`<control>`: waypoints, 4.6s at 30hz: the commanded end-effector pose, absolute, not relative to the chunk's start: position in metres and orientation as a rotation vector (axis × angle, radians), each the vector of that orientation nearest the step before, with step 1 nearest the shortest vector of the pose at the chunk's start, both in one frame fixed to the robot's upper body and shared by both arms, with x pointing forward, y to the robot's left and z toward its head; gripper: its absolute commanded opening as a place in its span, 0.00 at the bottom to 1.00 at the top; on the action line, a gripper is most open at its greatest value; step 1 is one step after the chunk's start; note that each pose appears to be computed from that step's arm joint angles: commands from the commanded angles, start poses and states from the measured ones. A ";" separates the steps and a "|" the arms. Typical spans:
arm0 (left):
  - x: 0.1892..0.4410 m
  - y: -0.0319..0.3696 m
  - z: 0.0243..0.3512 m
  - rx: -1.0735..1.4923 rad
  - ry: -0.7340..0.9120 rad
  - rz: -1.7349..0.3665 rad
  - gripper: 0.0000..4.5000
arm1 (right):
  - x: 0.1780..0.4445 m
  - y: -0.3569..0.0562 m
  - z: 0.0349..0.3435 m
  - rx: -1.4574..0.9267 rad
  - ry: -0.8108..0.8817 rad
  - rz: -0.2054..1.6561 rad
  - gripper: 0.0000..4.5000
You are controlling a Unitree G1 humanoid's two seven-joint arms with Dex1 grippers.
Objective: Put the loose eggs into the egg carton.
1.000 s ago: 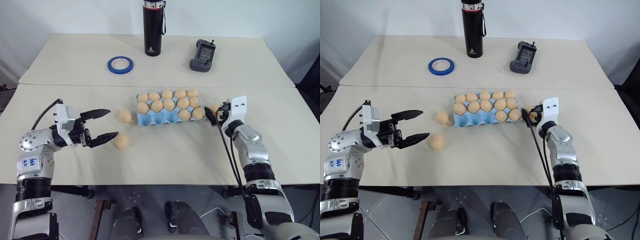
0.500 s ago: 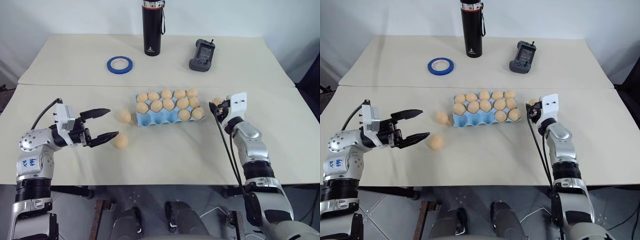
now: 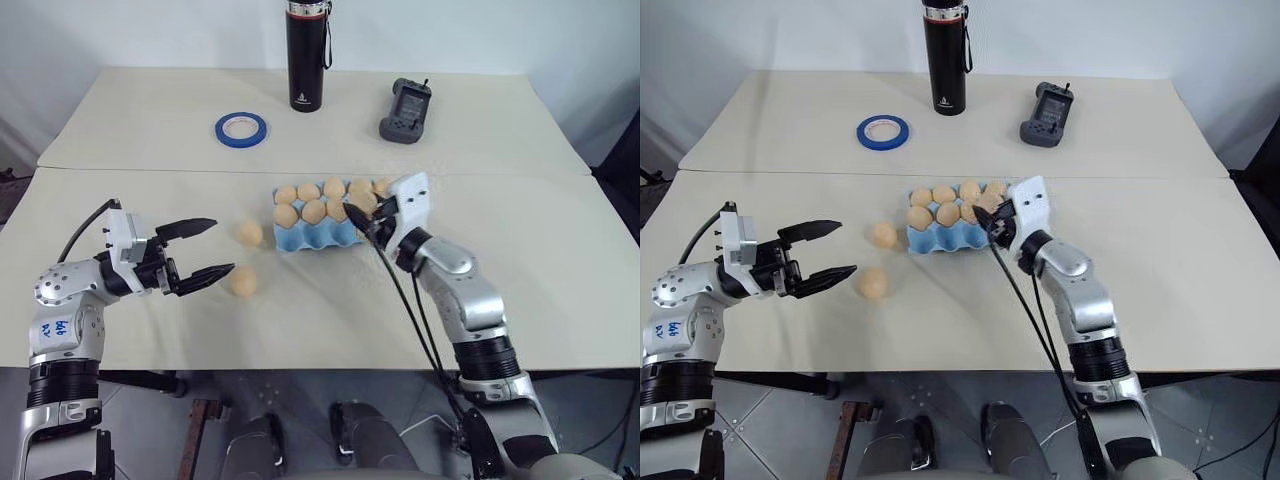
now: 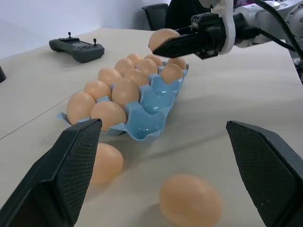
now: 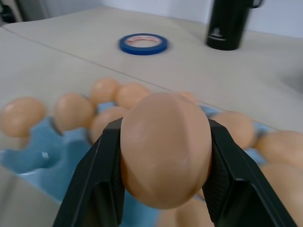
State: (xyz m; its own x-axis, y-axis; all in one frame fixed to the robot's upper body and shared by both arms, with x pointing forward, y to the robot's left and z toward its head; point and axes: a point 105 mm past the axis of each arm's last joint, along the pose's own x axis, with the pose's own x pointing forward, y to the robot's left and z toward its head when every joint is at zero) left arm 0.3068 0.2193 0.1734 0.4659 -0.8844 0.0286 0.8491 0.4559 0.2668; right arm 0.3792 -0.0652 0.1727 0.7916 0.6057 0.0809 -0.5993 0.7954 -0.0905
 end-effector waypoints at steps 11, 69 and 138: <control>0.299 0.224 0.187 0.248 -0.222 -1.049 1.00 | 0.371 -0.053 0.189 -0.111 -0.193 0.735 0.90; 0.280 0.177 0.139 0.080 -0.276 -0.489 1.00 | 0.288 -0.190 0.176 -0.142 -0.158 1.124 0.99; 0.376 0.043 0.166 0.056 -0.252 -0.919 0.38 | 0.271 -0.201 0.167 -0.096 -0.212 0.930 1.00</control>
